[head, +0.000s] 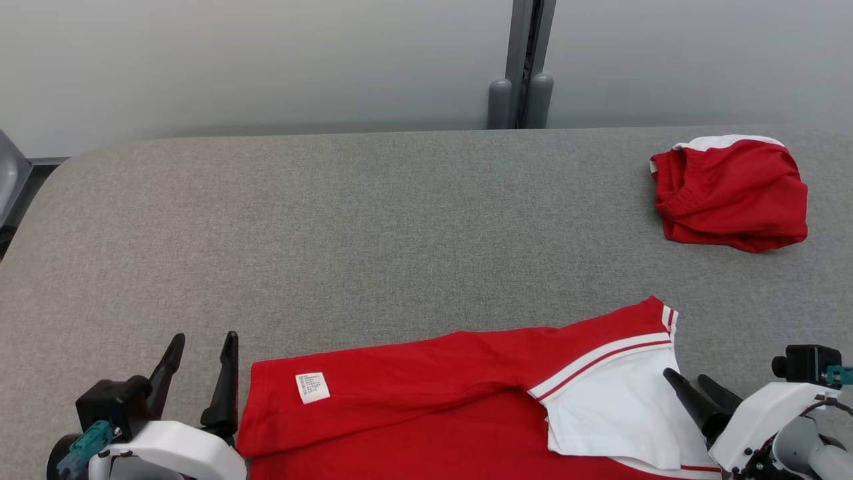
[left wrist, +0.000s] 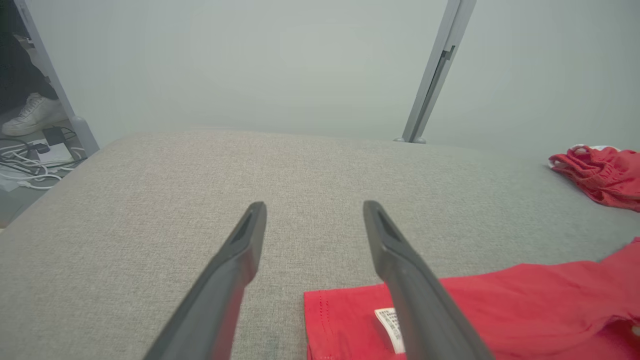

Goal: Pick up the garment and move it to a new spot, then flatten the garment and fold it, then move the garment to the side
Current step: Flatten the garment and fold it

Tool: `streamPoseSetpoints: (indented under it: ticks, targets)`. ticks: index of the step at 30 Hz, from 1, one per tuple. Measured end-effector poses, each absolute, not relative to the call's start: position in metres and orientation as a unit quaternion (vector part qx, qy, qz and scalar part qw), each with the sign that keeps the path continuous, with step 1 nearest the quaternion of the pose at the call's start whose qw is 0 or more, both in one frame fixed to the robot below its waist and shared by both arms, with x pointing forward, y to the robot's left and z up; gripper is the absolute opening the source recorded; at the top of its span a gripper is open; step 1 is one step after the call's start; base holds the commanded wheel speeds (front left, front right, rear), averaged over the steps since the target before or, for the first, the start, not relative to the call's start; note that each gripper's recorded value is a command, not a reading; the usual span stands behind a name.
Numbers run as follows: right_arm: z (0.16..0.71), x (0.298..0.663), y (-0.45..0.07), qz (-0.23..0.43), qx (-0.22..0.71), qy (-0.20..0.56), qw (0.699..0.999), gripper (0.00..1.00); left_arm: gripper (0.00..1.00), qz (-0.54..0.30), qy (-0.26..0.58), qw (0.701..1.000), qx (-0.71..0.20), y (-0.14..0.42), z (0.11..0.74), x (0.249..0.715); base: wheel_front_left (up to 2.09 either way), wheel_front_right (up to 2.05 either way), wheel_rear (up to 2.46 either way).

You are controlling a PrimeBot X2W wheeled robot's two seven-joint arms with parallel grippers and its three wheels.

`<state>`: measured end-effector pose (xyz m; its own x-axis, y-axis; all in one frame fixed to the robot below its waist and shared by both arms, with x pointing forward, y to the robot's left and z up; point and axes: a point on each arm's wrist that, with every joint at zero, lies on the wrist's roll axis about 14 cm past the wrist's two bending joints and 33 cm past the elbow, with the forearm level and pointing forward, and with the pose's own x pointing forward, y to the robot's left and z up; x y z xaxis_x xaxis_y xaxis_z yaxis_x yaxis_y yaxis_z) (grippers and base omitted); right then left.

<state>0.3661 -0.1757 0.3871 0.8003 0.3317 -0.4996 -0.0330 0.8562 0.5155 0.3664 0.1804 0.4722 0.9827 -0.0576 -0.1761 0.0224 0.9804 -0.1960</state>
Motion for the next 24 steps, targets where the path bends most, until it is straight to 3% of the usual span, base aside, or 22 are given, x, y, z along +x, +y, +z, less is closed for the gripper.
streamPoseSetpoints:
  ticks: [10,20,21,22,23,24]
  targets:
    - [0.364,0.366,-0.172,0.079,0.236,0.339,0.907,1.0,1.0,-0.008,0.061,0.994,-0.091,0.186,0.483,0.366,0.0,0.0,0.0]
    - [0.363,0.363,-0.145,0.103,0.265,0.369,0.885,1.0,1.0,-0.005,0.053,0.994,-0.094,0.189,0.483,0.362,0.0,0.0,0.0]
    - [0.364,0.364,-0.143,0.106,0.266,0.368,0.885,0.52,1.0,-0.006,0.052,0.994,-0.095,0.189,0.483,0.362,0.0,0.0,0.0]
    - [0.366,0.364,-0.141,0.109,0.268,0.366,0.885,0.47,1.0,-0.006,0.052,0.994,-0.096,0.189,0.483,0.362,0.0,0.0,0.0]
    - [0.366,0.364,-0.139,0.111,0.269,0.366,0.884,0.07,1.0,-0.005,0.051,0.994,-0.095,0.189,0.483,0.363,0.0,0.0,0.0]
    - [0.366,0.364,-0.137,0.113,0.269,0.366,0.884,0.0,1.0,-0.005,0.05,0.994,-0.096,0.19,0.482,0.363,0.0,0.0,0.0]
